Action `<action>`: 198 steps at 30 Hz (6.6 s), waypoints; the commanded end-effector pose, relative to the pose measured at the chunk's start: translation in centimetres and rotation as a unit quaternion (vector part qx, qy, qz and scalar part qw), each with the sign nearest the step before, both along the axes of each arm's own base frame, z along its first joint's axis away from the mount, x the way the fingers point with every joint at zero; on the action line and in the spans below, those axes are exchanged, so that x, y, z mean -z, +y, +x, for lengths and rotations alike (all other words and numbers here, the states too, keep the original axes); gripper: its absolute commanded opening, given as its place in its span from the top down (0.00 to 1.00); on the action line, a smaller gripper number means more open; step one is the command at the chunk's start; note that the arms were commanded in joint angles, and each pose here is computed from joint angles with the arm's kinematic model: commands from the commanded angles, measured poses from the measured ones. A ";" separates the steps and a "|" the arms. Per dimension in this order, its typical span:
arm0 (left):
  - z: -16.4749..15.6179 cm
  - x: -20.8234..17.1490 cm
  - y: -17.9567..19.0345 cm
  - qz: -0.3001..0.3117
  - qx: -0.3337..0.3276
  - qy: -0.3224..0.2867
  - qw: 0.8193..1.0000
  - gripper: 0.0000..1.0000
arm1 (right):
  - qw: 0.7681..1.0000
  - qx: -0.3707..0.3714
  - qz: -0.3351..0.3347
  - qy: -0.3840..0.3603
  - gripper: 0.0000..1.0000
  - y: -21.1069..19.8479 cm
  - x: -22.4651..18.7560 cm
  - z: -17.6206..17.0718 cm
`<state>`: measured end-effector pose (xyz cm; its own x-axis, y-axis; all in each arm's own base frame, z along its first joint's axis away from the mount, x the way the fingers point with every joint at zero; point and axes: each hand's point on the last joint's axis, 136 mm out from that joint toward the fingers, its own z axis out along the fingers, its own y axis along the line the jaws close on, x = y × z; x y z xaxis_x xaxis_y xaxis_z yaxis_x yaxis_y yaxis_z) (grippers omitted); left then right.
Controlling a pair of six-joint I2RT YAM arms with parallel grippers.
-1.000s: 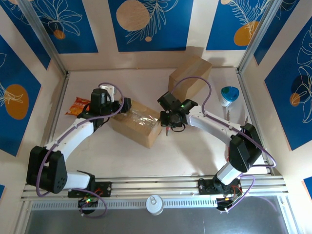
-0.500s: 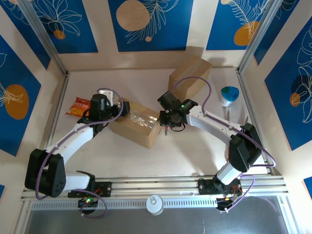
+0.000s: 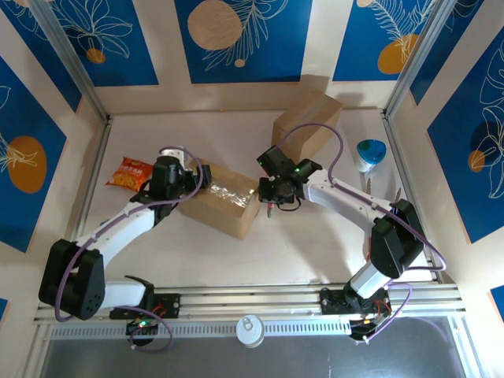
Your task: Unpack the express box
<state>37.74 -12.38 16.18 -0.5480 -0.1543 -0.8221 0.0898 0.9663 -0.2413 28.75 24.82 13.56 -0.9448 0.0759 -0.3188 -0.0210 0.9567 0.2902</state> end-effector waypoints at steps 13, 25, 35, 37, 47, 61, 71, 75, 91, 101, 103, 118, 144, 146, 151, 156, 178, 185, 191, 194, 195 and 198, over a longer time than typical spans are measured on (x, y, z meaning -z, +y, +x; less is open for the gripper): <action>-3.8 7.9 3.0 0.071 -0.035 0.117 0.990 0.00 | 0.985 -0.027 0.168 0.012 1.00 -1.9 -6.8 -8.6; -4.0 8.6 3.5 0.080 -0.050 0.130 0.987 0.00 | 0.938 -0.075 0.337 0.023 1.00 1.9 -6.6 -12.6; -4.4 9.3 3.7 0.092 -0.046 0.149 0.983 0.00 | 0.936 -0.087 0.339 0.030 1.00 3.2 -6.8 -11.8; -4.4 9.4 3.7 0.096 -0.045 0.154 0.982 0.00 | 0.938 -0.080 0.335 0.035 1.00 3.3 -6.6 -11.5; -4.3 9.6 3.5 0.095 -0.042 0.158 0.982 0.00 | 0.940 -0.069 0.332 0.036 1.00 3.4 -6.4 -11.1; -4.4 9.7 3.5 0.093 -0.043 0.158 0.982 0.00 | 0.942 -0.065 0.329 0.028 1.00 3.3 -6.7 -10.4; -4.4 9.6 3.5 0.092 -0.043 0.158 0.982 0.00 | 0.947 -0.049 0.317 0.032 1.00 2.9 -6.1 -10.0; -4.4 9.7 3.6 0.093 -0.044 0.157 0.982 0.00 | 0.947 -0.049 0.317 0.035 1.00 3.0 -6.0 -9.9; -4.5 9.8 3.6 0.093 -0.043 0.158 0.982 0.00 | 0.947 -0.049 0.316 0.041 1.00 3.4 -5.7 -9.7; -4.4 9.8 3.6 0.093 -0.045 0.157 0.982 0.00 | 0.945 -0.050 0.320 0.051 1.00 3.8 -5.4 -9.8; -4.5 9.9 3.6 0.093 -0.044 0.158 0.982 0.00 | 0.944 -0.052 0.322 0.054 1.00 4.0 -5.4 -10.0; -4.3 10.4 3.5 0.091 -0.046 0.163 0.981 0.00 | 0.938 -0.071 0.334 0.064 1.00 5.3 -5.8 -12.0; -4.2 11.3 3.4 0.089 -0.046 0.172 0.980 0.00 | 0.932 -0.095 0.338 0.085 1.00 7.0 -5.7 -15.5; -4.1 11.3 3.3 0.089 -0.046 0.171 0.980 0.00 | 0.932 -0.098 0.337 0.089 1.00 7.1 -5.6 -15.9; -4.1 11.3 3.3 0.089 -0.045 0.172 0.980 0.00 | 0.932 -0.104 0.334 0.098 1.00 7.4 -5.3 -16.8; -4.0 11.3 3.2 0.089 -0.045 0.173 0.980 0.00 | 0.931 -0.108 0.331 0.106 1.00 7.5 -5.0 -17.7; -3.9 10.4 3.0 0.084 -0.037 0.162 0.982 0.00 | 0.957 -0.077 0.274 0.054 1.00 2.7 -5.8 -17.0; -3.0 7.9 2.6 0.090 -0.024 0.137 0.986 0.00 | 0.966 -0.009 0.258 0.011 1.00 -3.2 -4.5 -12.1; -1.8 5.2 2.1 0.089 -0.013 0.111 0.990 0.00 | 0.962 0.038 0.272 -0.002 1.00 -5.8 -0.4 -7.5; -1.3 3.9 1.7 0.085 -0.007 0.100 0.991 0.00 | 0.962 0.052 0.269 -0.009 1.00 -6.3 2.0 -5.6; -1.2 3.4 1.5 0.082 -0.004 0.094 0.992 0.00 | 0.963 0.054 0.264 -0.014 1.00 -6.4 2.6 -5.0; -0.9 2.0 1.1 0.076 0.005 0.080 0.994 0.00 | 0.965 0.064 0.254 -0.018 1.00 -6.4 4.5 -3.9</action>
<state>38.94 -11.75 16.63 -0.5689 -0.1185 -0.8138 0.0422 0.9840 -0.1728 22.83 17.33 7.96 -0.9175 0.3695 -0.1472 0.1789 0.7140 0.6769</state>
